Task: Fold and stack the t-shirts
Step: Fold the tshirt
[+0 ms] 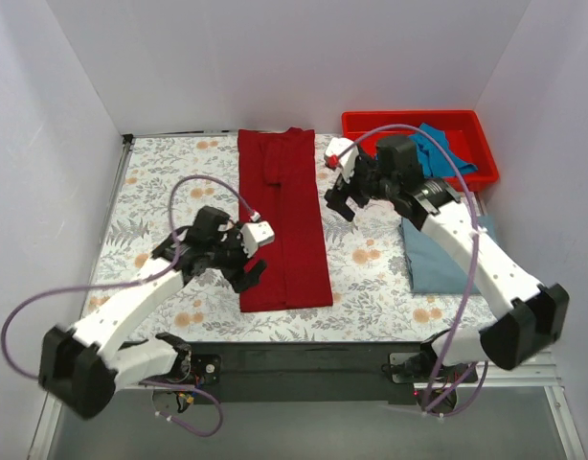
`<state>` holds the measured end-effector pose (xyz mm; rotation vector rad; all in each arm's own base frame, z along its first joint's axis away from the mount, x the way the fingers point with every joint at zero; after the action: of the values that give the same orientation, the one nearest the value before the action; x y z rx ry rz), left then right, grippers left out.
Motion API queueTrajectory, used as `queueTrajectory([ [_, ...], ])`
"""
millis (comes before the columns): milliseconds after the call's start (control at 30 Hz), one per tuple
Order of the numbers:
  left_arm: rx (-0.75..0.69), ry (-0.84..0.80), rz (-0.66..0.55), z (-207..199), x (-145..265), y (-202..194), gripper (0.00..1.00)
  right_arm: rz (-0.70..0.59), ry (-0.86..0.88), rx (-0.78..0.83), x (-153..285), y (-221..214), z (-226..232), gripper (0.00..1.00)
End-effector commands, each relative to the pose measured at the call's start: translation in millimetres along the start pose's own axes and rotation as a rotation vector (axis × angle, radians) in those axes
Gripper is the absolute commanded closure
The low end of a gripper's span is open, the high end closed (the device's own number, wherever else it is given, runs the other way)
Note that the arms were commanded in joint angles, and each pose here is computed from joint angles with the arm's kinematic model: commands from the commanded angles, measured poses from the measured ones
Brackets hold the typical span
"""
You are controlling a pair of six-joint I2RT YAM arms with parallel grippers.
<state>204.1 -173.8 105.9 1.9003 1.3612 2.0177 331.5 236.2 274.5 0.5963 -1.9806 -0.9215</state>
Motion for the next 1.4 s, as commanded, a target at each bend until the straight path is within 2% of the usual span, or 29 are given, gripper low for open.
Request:
queueTrajectory([
  [0,-0.168,-0.002,-0.309,-21,60,60,0.19,-0.276,0.107,0.185,25,44,29,0.02],
  [100,-0.222,0.034,-0.381,-24,74,63,0.17,-0.438,0.178,0.331,49,57,60,0.02],
  [133,-0.243,0.036,-0.379,-24,72,59,0.16,-0.459,0.200,0.356,50,56,71,0.02],
  [167,-0.298,0.029,-0.378,-26,71,55,0.16,-0.461,0.217,0.464,50,50,83,0.02],
  [233,-0.317,-0.022,-0.319,-31,57,34,0.15,-0.329,0.289,0.528,31,18,115,0.06],
  [333,-0.433,-0.135,-0.200,-41,39,-5,0.14,-0.215,0.400,0.626,10,-22,153,0.10],
  [367,-0.436,-0.138,-0.186,-40,32,-14,0.14,-0.152,0.434,0.628,3,-47,167,0.10],
  [467,-0.462,-0.120,-0.189,-33,10,-30,0.17,-0.083,0.496,0.647,-13,-82,197,0.10],
  [500,-0.473,-0.119,-0.195,-32,6,-32,0.18,-0.073,0.510,0.647,-16,-88,204,0.11],
  [633,-0.474,-0.169,-0.156,-30,-18,-48,0.36,-0.038,0.516,0.644,-31,-109,214,0.17],
  [767,-0.462,-0.195,-0.109,-30,-32,-65,0.45,-0.005,0.551,0.628,-36,-134,227,0.25],
  [967,-0.488,-0.191,-0.106,-27,-41,-76,0.49,0.043,0.589,0.590,-44,-158,240,0.37],
  [1100,-0.484,-0.198,-0.079,-26,-46,-85,0.50,0.067,0.604,0.586,-45,-173,246,0.40],
  [1200,-0.479,-0.196,-0.067,-24,-50,-88,0.53,0.107,0.622,0.581,-49,-187,250,0.50],
  [1233,-0.481,-0.198,-0.064,-25,-51,-89,0.60,0.116,0.628,0.584,-49,-190,251,0.57],
  [1300,-0.482,-0.201,-0.057,-25,-51,-92,0.65,0.137,0.636,0.598,-47,-198,255,0.65],
  [1367,-0.490,-0.201,-0.057,-26,-51,-91,0.77,0.146,0.641,0.608,-45,-202,258,0.72],
])
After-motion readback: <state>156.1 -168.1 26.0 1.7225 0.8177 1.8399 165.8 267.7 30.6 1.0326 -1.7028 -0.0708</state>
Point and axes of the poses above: each gripper's point midway between its finger pads, its own x axis back along the fingers, its own z axis along the line the jaws close on, y = z × x, the point moved 1 cm from there along x, back along the fingers, and after that the axes turned 7 degrees about x, right-handed, at the moved point
